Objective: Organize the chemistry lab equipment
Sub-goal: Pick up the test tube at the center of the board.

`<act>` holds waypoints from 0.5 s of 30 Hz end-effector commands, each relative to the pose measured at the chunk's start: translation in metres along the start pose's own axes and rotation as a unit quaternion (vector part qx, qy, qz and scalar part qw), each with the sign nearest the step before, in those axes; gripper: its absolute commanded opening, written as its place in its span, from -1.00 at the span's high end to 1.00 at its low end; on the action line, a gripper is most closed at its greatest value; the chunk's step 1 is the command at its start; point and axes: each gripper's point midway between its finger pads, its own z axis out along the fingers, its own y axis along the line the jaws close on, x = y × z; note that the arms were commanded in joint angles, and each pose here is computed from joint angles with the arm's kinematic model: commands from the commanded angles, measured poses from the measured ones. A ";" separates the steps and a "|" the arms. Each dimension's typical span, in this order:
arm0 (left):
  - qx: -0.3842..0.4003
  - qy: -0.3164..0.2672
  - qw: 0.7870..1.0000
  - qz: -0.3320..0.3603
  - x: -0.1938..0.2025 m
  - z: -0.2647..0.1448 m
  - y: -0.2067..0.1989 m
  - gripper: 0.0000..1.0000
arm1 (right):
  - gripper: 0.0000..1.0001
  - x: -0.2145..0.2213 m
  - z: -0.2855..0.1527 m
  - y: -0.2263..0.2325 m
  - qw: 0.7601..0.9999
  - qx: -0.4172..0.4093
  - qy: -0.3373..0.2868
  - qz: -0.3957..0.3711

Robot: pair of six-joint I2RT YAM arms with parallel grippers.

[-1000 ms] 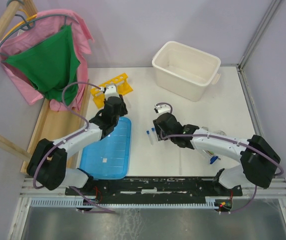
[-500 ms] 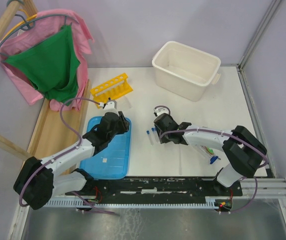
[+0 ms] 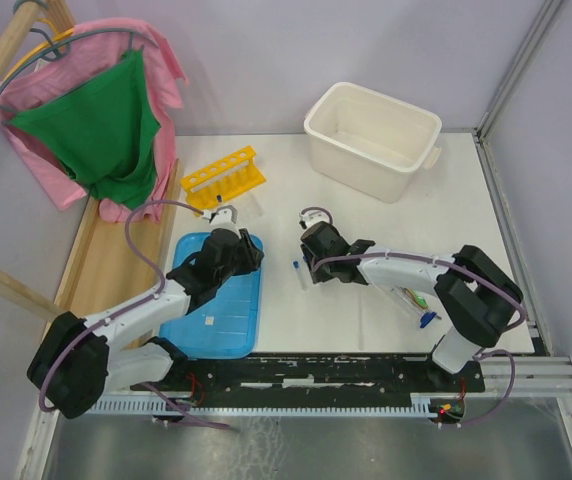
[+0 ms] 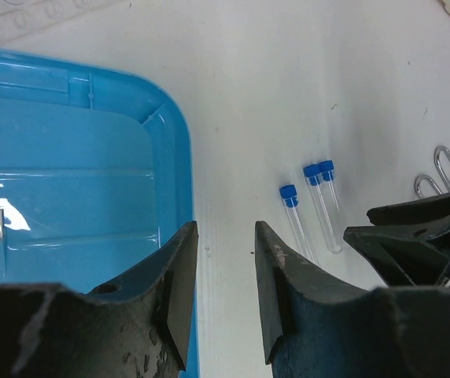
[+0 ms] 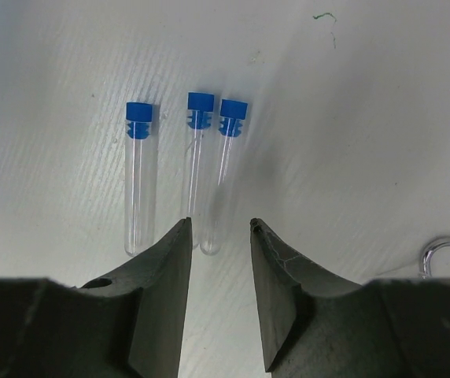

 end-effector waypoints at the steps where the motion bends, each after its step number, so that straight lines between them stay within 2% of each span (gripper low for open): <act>1: 0.028 -0.008 0.999 -0.024 -0.005 0.000 -0.016 0.17 | 0.13 -0.019 0.002 0.003 1.000 0.004 -0.023 0.005; 15: 0.026 0.008 0.999 -0.022 0.007 0.006 -0.015 0.18 | 0.27 -0.012 0.015 0.002 1.000 0.013 -0.009 0.004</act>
